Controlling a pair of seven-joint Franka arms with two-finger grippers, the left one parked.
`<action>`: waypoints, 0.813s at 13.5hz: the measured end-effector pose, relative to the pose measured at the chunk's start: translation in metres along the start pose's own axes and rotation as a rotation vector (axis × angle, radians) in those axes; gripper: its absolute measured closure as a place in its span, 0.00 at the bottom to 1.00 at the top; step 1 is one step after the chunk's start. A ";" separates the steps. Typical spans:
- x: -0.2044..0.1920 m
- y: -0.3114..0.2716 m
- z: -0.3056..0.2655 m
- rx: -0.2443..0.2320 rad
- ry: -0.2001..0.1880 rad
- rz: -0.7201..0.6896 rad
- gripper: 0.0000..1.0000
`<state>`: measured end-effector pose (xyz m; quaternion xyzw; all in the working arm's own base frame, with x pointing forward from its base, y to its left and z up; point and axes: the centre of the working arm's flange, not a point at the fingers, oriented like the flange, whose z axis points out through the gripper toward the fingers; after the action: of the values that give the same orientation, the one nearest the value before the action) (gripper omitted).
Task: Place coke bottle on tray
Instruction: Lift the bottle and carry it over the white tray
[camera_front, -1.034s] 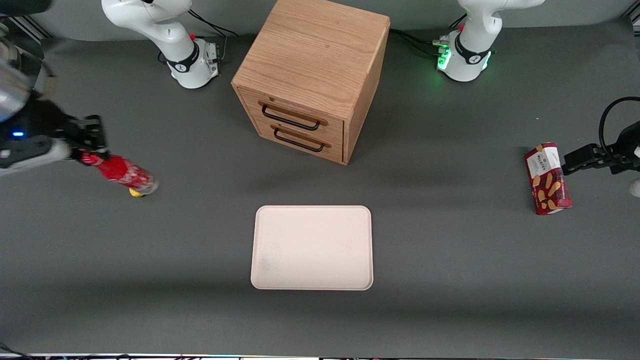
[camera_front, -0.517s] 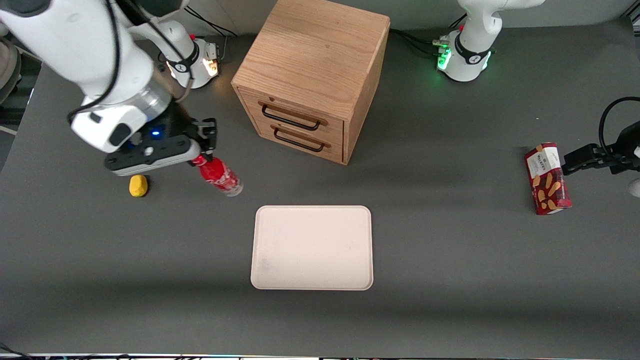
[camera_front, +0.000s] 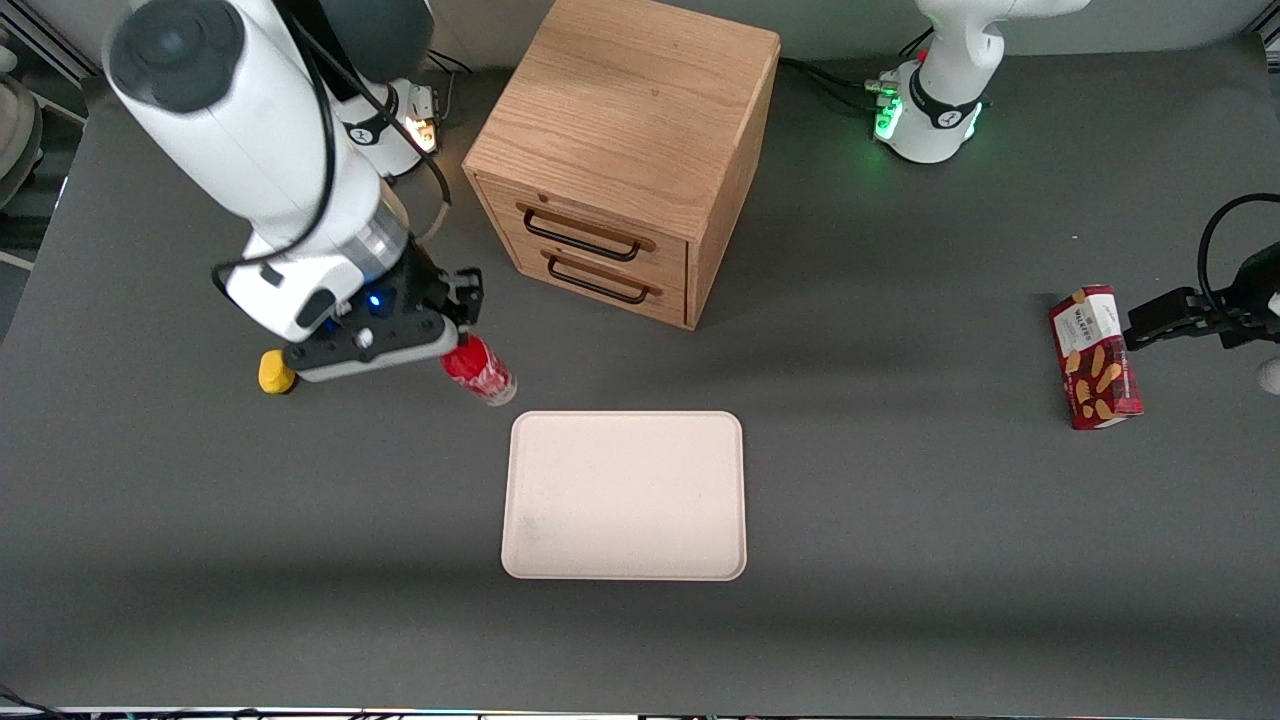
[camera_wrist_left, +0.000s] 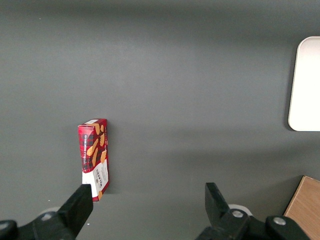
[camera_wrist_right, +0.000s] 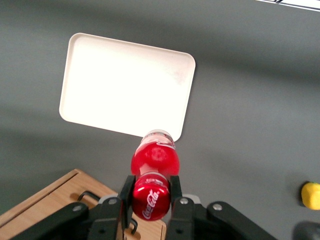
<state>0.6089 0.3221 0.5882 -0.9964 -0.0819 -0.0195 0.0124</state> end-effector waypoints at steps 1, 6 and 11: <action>0.009 -0.002 0.021 -0.006 -0.009 0.002 0.68; 0.049 -0.003 0.121 -0.024 -0.014 0.019 0.68; 0.071 0.012 0.194 -0.020 0.033 0.045 0.68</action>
<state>0.6883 0.3273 0.3968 -0.9976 -0.0592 -0.0362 0.0041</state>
